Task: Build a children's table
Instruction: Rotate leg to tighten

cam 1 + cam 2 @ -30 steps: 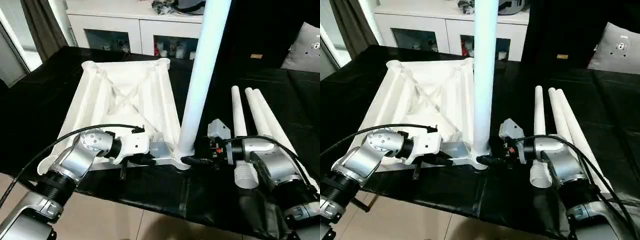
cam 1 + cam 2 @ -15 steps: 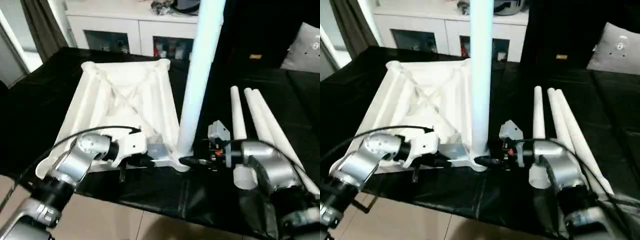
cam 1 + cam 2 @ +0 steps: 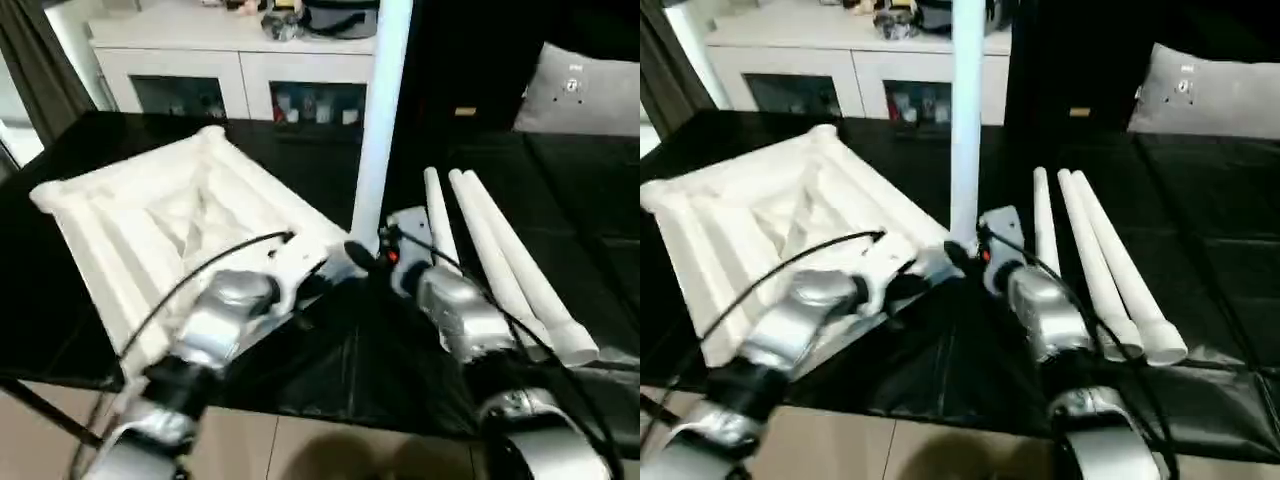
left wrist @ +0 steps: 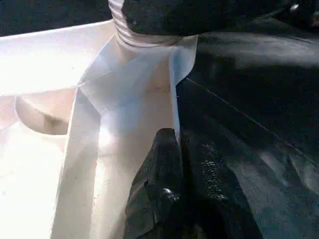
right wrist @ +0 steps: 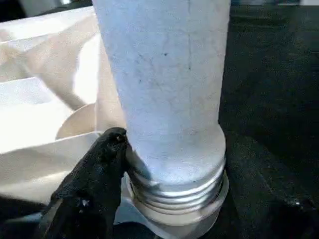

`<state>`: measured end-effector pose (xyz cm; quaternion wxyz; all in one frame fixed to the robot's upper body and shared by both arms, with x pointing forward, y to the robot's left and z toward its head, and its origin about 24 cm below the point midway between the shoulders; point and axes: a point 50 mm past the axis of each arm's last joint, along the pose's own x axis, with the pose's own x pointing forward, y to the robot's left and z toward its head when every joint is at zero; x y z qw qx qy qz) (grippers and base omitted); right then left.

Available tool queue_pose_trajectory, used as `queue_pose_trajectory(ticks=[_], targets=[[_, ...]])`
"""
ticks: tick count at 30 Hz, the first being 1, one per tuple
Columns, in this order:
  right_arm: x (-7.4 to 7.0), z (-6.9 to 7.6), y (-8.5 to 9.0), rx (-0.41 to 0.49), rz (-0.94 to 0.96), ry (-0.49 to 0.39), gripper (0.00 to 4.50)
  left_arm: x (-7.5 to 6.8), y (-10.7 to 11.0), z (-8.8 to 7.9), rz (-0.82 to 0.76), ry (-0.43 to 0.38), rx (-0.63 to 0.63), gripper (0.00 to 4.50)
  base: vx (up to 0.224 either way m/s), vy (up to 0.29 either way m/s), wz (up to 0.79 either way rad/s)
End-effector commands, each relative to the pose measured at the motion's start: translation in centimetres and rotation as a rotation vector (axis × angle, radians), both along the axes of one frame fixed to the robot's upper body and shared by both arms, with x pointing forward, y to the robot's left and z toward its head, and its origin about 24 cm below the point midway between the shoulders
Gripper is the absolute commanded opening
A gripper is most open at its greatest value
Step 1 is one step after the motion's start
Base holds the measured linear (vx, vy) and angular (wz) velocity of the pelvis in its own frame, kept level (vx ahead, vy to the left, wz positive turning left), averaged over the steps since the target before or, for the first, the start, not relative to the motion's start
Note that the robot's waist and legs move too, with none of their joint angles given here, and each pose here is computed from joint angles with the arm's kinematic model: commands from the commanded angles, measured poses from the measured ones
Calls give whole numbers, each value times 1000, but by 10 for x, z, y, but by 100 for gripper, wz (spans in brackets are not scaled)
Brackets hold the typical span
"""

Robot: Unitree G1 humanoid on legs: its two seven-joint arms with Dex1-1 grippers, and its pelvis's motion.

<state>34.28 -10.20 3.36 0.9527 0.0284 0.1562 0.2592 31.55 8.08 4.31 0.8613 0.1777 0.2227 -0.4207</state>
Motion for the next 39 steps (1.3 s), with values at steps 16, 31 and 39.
queue_pose_trajectory(ticks=[16, 31, 39], targets=[[-24, 15, -64, -41, 339, -128, 444, -11, 16, -8, -304, -36, 160, 0, 0, 0, 0], [-26, 31, -70, -165, 768, -105, 410, -35, 44, -9, -680, 53, 235, 0, 0, 0, 0], [-30, 25, -63, -163, 892, -45, 344, -36, 49, -7, -729, 59, 251, 0, 0, 0, 0]])
